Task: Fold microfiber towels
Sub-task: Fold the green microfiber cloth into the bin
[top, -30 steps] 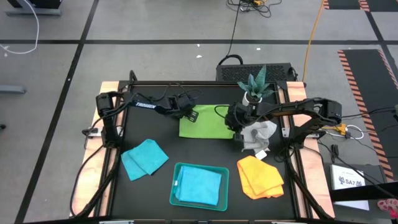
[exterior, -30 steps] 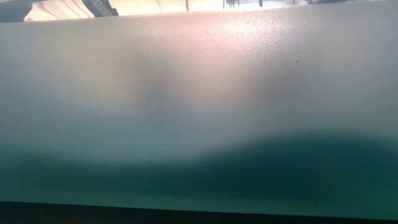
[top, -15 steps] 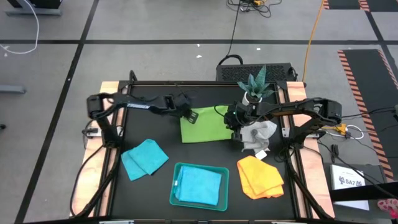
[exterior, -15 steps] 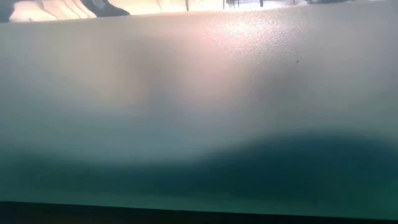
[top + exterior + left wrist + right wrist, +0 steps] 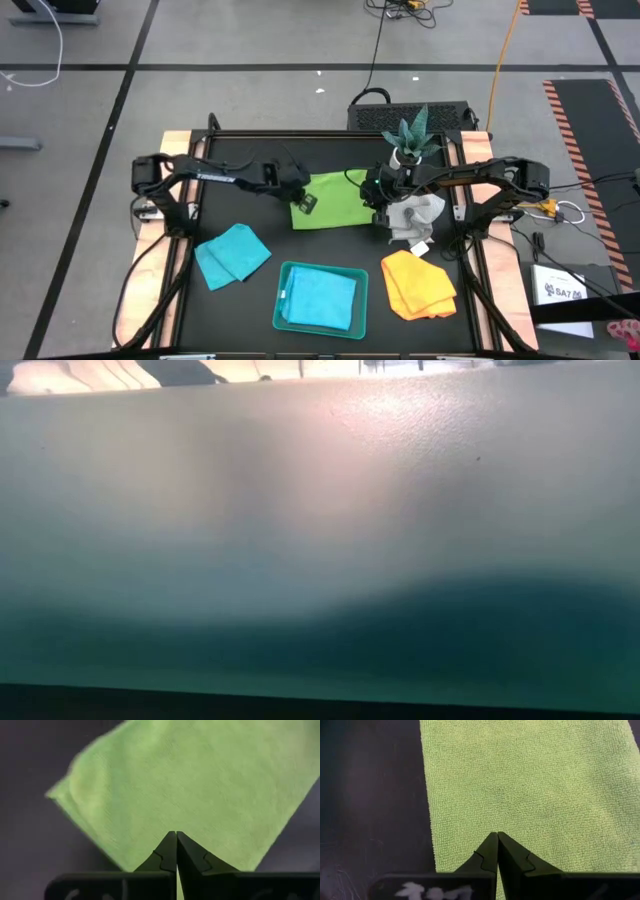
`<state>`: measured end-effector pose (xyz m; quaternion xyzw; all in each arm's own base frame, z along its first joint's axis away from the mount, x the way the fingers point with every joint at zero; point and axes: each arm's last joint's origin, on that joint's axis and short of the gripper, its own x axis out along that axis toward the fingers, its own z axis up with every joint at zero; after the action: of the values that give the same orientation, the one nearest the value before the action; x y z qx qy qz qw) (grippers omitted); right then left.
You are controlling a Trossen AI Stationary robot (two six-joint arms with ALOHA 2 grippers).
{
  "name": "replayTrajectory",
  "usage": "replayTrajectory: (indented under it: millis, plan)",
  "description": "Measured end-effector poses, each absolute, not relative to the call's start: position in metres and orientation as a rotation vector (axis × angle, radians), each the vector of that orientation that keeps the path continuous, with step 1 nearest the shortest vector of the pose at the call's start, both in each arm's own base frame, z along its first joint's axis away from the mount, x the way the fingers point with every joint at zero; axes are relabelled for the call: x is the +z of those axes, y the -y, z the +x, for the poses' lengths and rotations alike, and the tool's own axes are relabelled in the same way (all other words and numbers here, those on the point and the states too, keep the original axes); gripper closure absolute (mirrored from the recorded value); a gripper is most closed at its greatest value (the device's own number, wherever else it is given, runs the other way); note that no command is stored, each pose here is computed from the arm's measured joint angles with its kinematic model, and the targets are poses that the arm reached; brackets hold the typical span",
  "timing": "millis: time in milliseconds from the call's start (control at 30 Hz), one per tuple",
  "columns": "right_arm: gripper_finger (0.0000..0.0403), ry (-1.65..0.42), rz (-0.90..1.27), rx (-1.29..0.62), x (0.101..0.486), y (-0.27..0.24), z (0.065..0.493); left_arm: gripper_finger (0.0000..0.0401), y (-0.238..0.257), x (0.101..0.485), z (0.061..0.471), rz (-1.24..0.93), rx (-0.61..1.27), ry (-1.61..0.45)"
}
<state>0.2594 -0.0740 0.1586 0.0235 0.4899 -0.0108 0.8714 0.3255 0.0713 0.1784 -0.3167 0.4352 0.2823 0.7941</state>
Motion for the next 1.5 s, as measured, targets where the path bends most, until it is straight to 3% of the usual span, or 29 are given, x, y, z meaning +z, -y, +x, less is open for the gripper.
replayTrajectory:
  millis: [467,933,1167,1500]
  plan:
    - [0.0403,-1.026,0.051,-0.026,0.158,0.074,0.259,0.0400,-0.050,0.138,0.341,-0.682,0.627,-1.022]
    - [0.0403,-1.025,0.055,-0.021,0.158,0.074,0.259,0.0400,-0.050,0.134,0.327,-0.610,0.678,-1.179]
    - [0.0403,-1.012,0.122,0.076,0.158,0.065,0.260,0.0400,-0.055,0.137,0.330,-0.631,0.677,-1.115]
    - [0.0403,-1.109,0.144,0.062,0.134,0.045,0.244,0.0400,-0.056,0.136,0.331,-0.630,0.681,-1.100]
